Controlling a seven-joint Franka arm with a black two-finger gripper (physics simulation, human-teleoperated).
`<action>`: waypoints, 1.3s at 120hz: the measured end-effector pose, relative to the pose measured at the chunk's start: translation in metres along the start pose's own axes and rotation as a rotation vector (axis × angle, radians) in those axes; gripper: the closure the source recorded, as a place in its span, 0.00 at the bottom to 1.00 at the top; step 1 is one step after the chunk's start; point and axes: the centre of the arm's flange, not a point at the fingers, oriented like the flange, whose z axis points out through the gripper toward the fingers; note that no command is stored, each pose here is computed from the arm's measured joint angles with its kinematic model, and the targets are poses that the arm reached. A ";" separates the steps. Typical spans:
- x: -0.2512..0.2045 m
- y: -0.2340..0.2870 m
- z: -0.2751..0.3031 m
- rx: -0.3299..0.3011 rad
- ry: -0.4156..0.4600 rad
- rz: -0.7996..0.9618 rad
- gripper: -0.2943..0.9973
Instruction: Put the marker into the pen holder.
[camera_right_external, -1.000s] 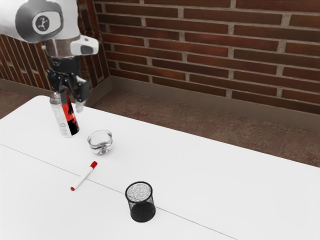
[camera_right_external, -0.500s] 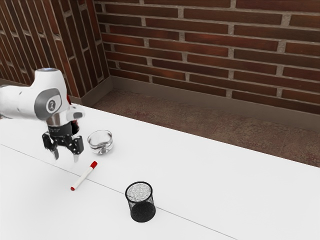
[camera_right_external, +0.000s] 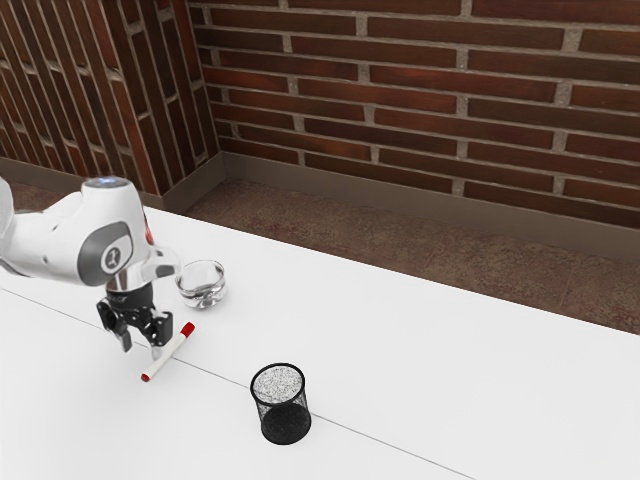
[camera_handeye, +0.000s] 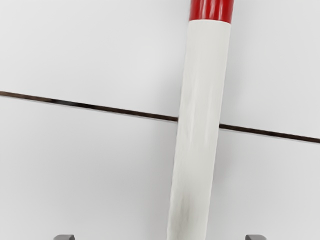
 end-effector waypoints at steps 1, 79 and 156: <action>0.000 0.000 0.001 0.001 0.002 0.001 0.44; -0.013 0.009 0.035 -0.012 0.051 0.101 0.56; -0.009 0.009 0.038 -0.015 0.059 0.130 0.75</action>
